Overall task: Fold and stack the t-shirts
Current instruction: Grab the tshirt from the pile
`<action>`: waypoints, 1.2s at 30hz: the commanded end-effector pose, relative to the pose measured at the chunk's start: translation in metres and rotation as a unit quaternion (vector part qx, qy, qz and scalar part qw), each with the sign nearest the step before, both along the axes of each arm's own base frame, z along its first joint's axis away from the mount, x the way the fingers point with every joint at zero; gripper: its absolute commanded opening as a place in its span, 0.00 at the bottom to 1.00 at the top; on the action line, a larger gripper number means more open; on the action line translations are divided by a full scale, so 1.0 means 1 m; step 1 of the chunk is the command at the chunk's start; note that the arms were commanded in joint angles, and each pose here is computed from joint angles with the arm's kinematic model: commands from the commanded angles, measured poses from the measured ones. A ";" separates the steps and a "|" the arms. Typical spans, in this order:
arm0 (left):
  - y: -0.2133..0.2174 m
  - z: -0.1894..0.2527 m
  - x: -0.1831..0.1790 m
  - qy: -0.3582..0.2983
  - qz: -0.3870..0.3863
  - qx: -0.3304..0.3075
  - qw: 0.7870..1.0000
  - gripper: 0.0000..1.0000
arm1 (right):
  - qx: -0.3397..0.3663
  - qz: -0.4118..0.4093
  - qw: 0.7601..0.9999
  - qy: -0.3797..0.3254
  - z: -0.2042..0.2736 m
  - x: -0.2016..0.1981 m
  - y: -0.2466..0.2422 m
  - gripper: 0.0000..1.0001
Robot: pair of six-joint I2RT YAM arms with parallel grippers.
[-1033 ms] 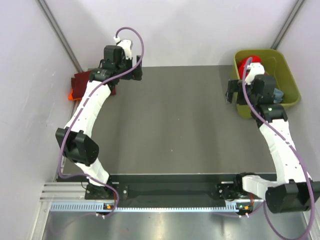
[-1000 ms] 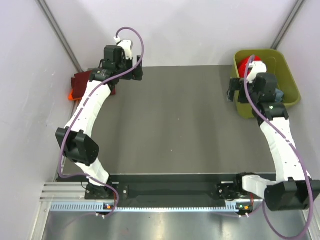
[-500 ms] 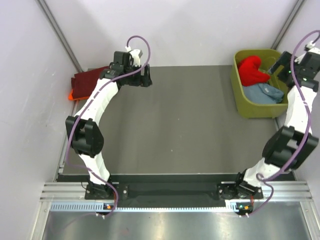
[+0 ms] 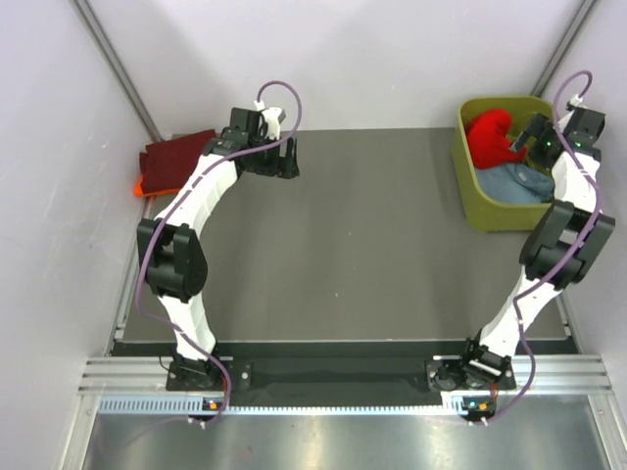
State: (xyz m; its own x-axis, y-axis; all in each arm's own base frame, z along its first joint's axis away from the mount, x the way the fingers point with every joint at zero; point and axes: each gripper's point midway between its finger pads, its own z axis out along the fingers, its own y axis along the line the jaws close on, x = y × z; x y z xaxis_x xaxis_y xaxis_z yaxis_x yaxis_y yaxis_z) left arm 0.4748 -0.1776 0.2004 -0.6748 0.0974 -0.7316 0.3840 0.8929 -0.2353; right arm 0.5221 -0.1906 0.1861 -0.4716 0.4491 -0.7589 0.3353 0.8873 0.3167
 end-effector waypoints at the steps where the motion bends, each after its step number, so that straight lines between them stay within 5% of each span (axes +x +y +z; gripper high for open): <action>1: 0.003 0.002 0.012 -0.018 -0.007 0.017 1.000 0.88 | -0.032 0.010 0.999 -0.013 -0.007 0.027 -0.008 1.00; 12: 0.002 -0.036 0.017 0.002 -0.012 0.076 0.997 0.88 | -0.035 0.034 0.999 0.008 -0.061 0.071 0.001 0.96; 15: -0.001 -0.043 0.019 0.004 -0.014 0.086 0.996 0.88 | -0.040 0.033 0.999 0.007 -0.069 0.079 0.000 0.89; 17: -0.002 -0.045 0.019 0.004 -0.015 0.092 0.996 0.88 | -0.051 0.029 0.998 0.007 -0.070 0.082 -0.003 0.77; 18: -0.003 -0.046 0.018 0.004 -0.017 0.093 0.995 0.88 | -0.053 0.031 0.998 0.006 -0.069 0.083 -0.001 0.67; 19: -0.004 -0.046 0.018 0.003 -0.018 0.094 0.995 0.88 | -0.056 0.029 0.998 0.005 -0.068 0.083 -0.002 0.47; 22: -0.006 -0.049 0.017 0.005 -0.016 0.096 0.995 0.88 | -0.064 0.022 0.998 0.004 -0.058 0.078 -0.002 0.25; 28: -0.010 -0.041 0.024 -0.007 -0.011 0.084 0.996 0.88 | -0.089 0.018 0.996 -0.024 -0.006 0.064 -0.003 0.06; 36: -0.016 -0.029 0.021 -0.011 -0.006 0.057 0.998 0.88 | -0.103 0.022 0.988 -0.111 0.107 0.031 0.017 0.00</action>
